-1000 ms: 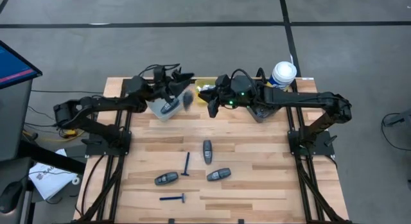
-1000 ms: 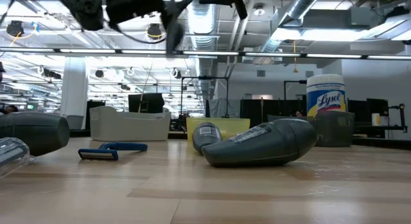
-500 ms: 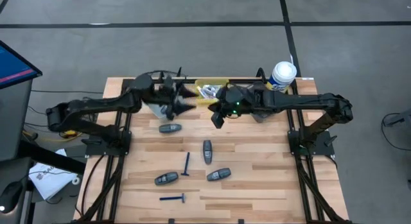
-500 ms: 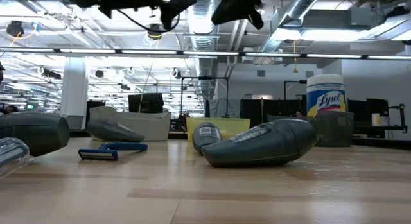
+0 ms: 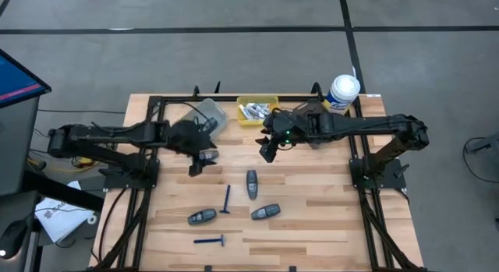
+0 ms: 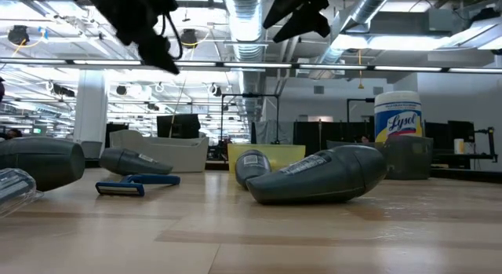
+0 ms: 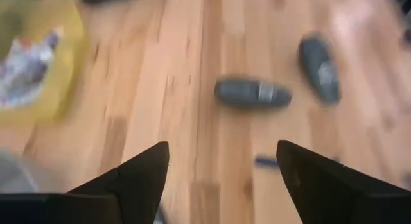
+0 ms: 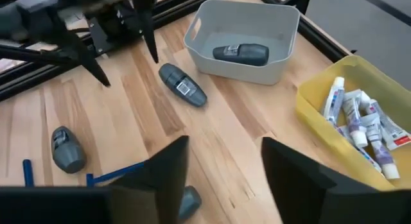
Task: Pick & Place Travel size toiletries
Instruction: Put the gray deodorant into the gray bin
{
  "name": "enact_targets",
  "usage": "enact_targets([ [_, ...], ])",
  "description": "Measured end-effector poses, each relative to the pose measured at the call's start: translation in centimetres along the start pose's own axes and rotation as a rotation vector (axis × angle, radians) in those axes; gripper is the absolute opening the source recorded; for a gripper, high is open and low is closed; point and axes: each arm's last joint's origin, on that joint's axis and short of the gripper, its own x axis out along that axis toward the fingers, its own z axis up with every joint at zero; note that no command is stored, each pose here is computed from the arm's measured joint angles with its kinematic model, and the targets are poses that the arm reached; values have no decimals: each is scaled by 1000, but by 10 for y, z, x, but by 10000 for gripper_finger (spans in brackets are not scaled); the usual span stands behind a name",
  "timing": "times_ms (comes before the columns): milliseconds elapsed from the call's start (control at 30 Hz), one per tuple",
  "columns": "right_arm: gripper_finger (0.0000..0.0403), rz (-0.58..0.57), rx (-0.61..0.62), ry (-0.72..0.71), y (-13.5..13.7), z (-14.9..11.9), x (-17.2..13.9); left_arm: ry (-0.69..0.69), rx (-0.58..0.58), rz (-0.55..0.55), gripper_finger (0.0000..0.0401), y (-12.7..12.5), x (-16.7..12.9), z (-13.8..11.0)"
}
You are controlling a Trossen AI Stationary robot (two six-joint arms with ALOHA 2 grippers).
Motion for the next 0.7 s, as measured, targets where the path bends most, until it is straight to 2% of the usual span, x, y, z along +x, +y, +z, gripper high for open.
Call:
enact_targets([
  [133,231,-5,3,-1,-2,1,0,32,41,28,286,-10,9,-11],
  [233,246,-7,2,-1,-3,1,1,76,50,51,286,-12,20,-25],
  [367,248,-10,4,-1,-4,1,1,159,51,156,286,-7,36,-45],
  [533,248,-10,4,0,-4,1,1,174,48,179,286,-5,57,-53],
  [700,248,-11,18,6,-4,1,1,302,65,269,286,0,80,-66],
])
